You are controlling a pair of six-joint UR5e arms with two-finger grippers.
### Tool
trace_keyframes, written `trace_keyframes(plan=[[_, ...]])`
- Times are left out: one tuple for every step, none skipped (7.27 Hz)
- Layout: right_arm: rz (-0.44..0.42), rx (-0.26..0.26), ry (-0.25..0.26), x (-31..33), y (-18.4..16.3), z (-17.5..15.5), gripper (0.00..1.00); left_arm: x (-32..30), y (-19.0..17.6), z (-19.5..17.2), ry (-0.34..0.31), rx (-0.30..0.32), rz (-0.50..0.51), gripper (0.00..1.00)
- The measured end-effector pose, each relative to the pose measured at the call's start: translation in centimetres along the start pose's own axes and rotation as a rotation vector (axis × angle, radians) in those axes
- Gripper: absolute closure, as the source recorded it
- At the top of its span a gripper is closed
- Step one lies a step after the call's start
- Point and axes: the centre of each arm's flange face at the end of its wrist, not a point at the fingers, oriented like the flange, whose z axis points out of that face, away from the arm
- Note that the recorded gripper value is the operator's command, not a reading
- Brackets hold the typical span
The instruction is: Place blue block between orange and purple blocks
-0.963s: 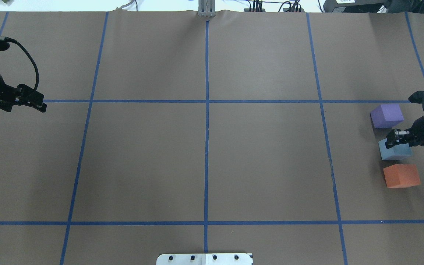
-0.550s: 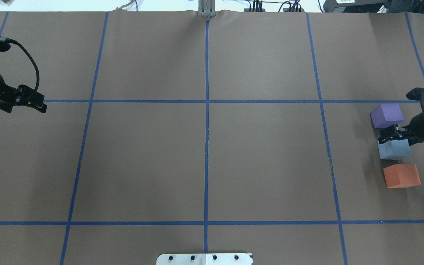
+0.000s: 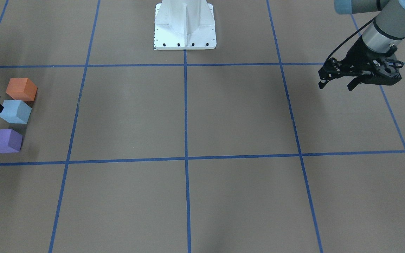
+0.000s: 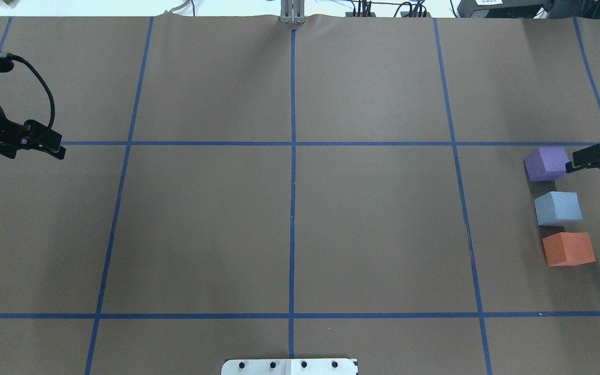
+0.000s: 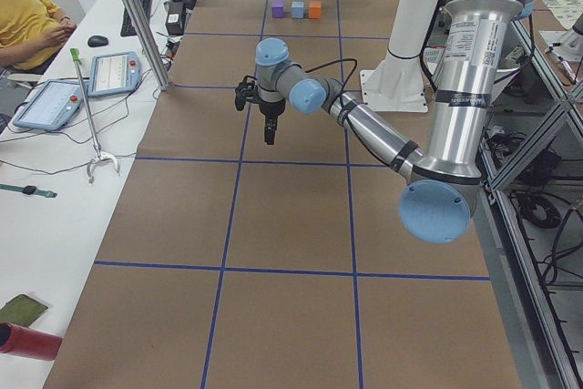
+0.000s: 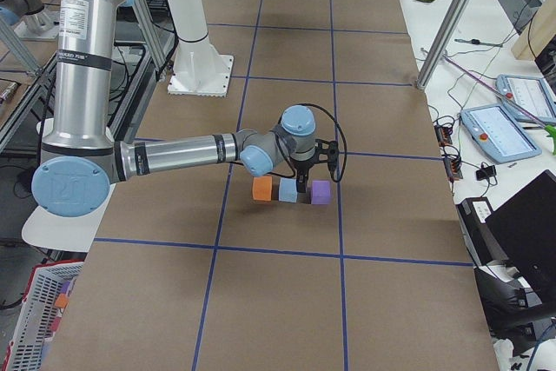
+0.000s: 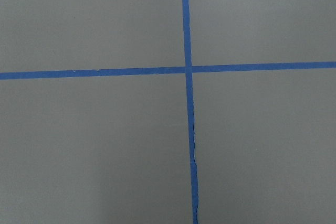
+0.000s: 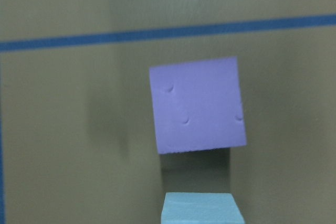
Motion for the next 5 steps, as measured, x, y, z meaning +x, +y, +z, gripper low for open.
trace_keyframes(plan=[[-0.027,0.015,-0.008,2.4,-0.8,-2.3,0.00,-0.6,0.1,-0.1,-0.006,0.002,0.032,0.00],[-0.058,0.013,0.017,5.3,-1.8,-4.1,0.00,-2.3,0.1,-0.4,-0.021,0.004,0.079,0.00],[-0.097,-0.008,0.052,7.7,-3.0,-5.9,0.00,-4.9,0.1,-0.9,-0.042,0.008,0.119,0.00],[-0.126,-0.032,0.075,9.4,-4.3,-7.9,0.00,-8.3,0.2,-1.7,-0.068,0.012,0.146,0.00],[-0.140,-0.056,0.087,10.7,-4.9,-9.1,0.00,-12.6,0.3,-2.7,-0.091,0.014,0.172,0.00]])
